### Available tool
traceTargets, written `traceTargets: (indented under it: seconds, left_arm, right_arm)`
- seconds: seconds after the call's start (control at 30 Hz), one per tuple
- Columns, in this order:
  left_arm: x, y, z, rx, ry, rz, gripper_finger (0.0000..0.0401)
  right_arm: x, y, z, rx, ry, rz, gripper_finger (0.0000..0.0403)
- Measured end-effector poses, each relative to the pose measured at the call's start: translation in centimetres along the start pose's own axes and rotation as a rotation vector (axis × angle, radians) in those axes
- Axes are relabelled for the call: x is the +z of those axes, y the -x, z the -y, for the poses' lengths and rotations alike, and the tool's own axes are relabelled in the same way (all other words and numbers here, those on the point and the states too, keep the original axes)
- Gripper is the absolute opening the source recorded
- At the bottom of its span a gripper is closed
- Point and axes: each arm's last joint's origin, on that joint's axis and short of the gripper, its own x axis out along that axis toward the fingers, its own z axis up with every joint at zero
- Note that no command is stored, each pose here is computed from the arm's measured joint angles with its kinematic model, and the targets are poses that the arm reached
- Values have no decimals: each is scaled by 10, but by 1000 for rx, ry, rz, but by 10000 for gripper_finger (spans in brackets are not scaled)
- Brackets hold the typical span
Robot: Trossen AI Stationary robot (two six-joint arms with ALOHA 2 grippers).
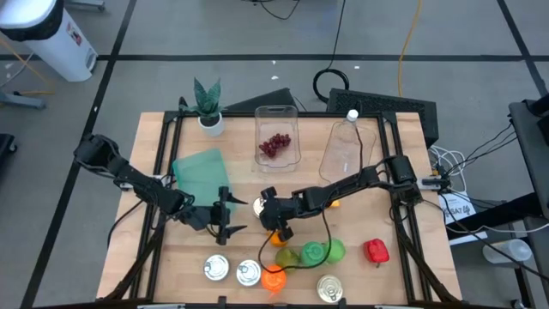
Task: Pick & Place Food Item
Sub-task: Put the top left blue and pink tuna can into the blue bin
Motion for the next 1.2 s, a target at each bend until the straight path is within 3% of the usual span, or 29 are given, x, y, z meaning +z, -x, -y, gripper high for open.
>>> traceTargets:
  seconds: [0.13, 0.33, 0.73, 1.2]
  left_arm:
    - [0, 0, 0, 1, -7, -1, 363]
    - [-2, 0, -1, 3, -36, -19, 363]
    - [-2, 0, 0, -24, -134, -19, 363]
    - [-6, -8, -15, -10, -142, -59, 363]
  right_arm:
    - [-1, 0, 0, -1, -1, -8, 104]
    - [-2, 0, 1, -2, -21, -18, 11]
    - [-3, 5, 9, -6, -78, -15, 1]
    - [-4, 10, 23, -26, -138, 3, 0]
